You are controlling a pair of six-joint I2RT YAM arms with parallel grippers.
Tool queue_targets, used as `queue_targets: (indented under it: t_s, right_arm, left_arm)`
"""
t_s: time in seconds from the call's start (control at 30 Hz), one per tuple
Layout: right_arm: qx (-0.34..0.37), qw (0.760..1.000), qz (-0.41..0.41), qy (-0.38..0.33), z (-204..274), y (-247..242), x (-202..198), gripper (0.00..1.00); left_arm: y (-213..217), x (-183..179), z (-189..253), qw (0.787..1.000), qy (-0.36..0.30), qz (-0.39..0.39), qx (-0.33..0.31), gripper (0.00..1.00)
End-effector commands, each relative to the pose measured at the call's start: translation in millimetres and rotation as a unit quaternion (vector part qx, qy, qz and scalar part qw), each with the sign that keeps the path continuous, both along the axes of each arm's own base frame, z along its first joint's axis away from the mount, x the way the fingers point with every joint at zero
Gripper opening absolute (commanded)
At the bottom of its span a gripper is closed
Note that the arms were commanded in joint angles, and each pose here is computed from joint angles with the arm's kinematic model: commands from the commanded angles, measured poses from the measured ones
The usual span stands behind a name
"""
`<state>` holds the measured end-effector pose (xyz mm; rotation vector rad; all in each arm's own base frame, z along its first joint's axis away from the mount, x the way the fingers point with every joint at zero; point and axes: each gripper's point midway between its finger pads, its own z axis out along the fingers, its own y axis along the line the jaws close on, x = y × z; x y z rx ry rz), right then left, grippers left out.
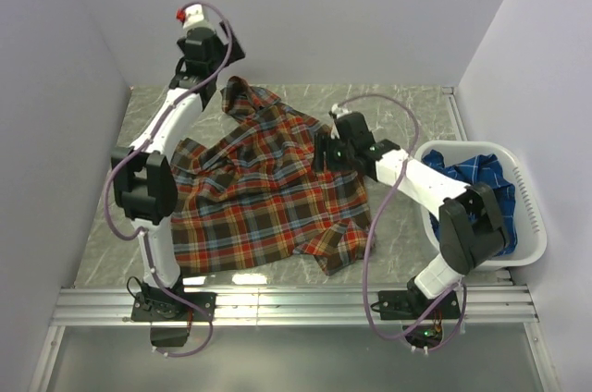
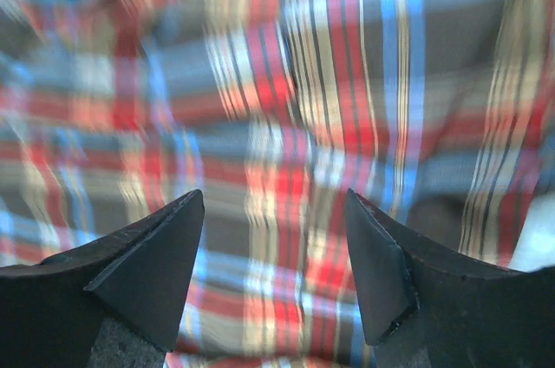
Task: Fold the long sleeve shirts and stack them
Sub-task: Flatten the shirt out
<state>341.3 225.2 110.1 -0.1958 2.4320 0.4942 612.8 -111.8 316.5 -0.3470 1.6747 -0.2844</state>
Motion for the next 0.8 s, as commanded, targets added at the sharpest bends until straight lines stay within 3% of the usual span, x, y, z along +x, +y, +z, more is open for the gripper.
queue_targets:
  t_s: [0.0, 0.03, 0.07, 0.1, 0.13, 0.37, 0.57, 0.77]
  right_arm:
    - [-0.008, 0.997, -0.024, -0.066, 34, 8, 47, 0.71]
    - [-0.005, 0.996, -0.040, -0.082, 44, 6, 61, 0.70]
    - [-0.003, 0.995, -0.048, -0.086, 45, 7, 70, 0.69]
    - [-0.002, 0.995, -0.061, -0.075, 35, 8, 79, 0.66]
    - [0.007, 0.994, -0.073, -0.082, 41, 7, 93, 0.64]
    - [0.004, 0.995, -0.098, -0.037, 2, 18, 130, 0.61]
    - [0.019, 0.993, -0.111, 0.041, -38, 21, 116, 0.62]
    - [0.030, 0.980, -0.137, 0.139, -82, 3, 72, 0.72]
  left_arm:
    - [49, -47, -6, 0.995, 0.053, 0.084, -0.005, 0.99]
    - [66, -58, -19, 0.990, 0.074, 0.117, -0.009, 0.99]
    - [75, -77, -59, 0.982, 0.127, 0.137, -0.021, 0.99]
    - [82, -94, -61, 0.979, 0.137, 0.149, -0.030, 0.99]
    - [96, -115, -98, 0.968, 0.180, 0.170, -0.028, 0.99]
    - [111, -218, -189, 0.931, 0.290, 0.203, -0.090, 0.98]
    - [107, -283, -246, 0.899, 0.357, 0.217, -0.131, 0.99]
    - [109, -322, -290, 0.864, 0.406, 0.239, -0.178, 0.99]
